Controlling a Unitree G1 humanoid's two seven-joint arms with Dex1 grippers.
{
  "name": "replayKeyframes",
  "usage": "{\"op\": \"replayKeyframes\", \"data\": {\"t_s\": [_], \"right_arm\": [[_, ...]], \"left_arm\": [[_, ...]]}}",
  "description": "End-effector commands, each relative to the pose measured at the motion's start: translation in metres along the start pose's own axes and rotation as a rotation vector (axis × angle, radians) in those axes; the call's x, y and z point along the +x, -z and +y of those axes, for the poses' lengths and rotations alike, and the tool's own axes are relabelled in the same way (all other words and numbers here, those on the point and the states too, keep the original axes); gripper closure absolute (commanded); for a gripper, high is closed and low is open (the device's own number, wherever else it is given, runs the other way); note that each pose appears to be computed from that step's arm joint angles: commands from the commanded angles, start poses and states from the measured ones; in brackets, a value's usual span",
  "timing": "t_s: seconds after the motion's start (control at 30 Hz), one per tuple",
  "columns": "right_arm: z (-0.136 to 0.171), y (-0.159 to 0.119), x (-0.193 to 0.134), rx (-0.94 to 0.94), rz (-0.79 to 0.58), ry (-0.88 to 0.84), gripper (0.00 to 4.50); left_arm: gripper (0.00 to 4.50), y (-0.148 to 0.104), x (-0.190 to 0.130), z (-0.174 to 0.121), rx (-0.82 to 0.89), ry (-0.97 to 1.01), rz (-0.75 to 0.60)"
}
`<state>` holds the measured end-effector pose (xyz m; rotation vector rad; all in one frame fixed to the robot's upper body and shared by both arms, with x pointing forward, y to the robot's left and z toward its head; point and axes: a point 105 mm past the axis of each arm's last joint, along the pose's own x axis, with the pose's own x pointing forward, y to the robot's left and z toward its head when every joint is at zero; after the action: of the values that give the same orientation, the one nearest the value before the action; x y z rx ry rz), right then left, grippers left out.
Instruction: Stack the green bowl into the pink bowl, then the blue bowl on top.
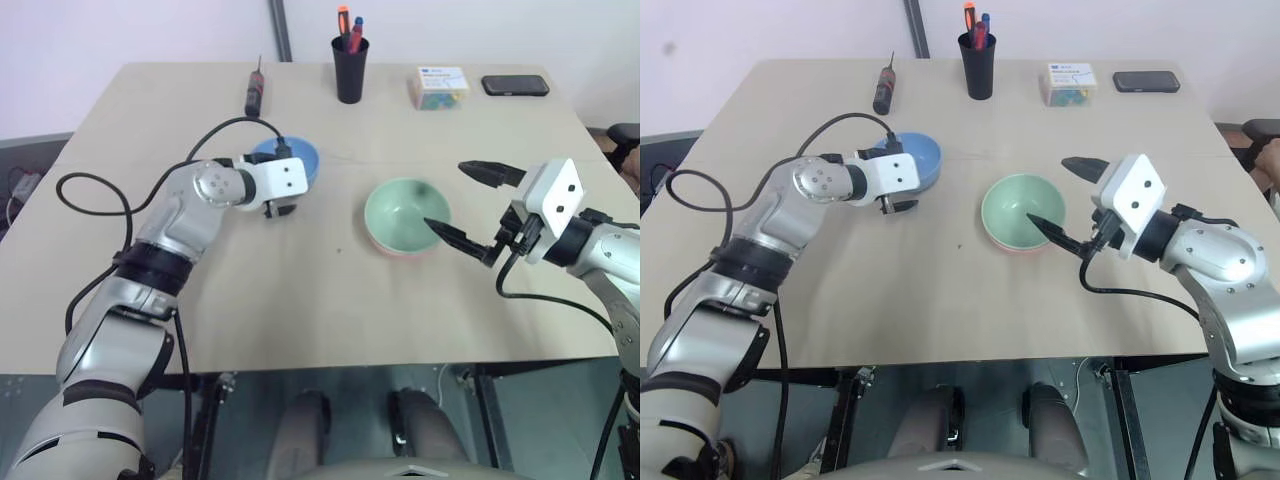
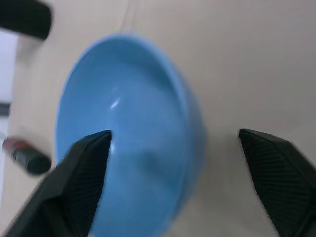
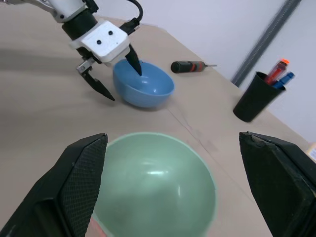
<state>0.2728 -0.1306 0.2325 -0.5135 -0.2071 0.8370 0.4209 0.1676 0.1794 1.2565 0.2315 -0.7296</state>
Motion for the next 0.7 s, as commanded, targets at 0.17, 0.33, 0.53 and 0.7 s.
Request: {"op": "replayKeyframes", "data": {"t_s": [0.17, 0.33, 0.53, 0.7], "right_arm": [[-0.002, -0.013, -0.012, -0.039, -0.014, 0.065, 0.0], [-0.003, -0.009, -0.016, -0.032, 0.002, 0.087, 0.0], [-0.005, -0.003, -0.028, -0.03, 0.038, 0.134, 0.0], [-0.002, 0.002, -0.045, -0.016, 0.054, 0.203, 0.0]], "left_arm": [[3.89, -0.003, -0.001, 0.009, 0.041, 0.048, -0.017], [4.47, -0.013, -0.002, 0.006, 0.036, 0.096, -0.068], [4.47, -0.073, -0.03, 0.014, 0.096, 0.125, -0.378], [4.47, -0.139, -0.054, 0.001, 0.117, 0.275, -0.698]]}}
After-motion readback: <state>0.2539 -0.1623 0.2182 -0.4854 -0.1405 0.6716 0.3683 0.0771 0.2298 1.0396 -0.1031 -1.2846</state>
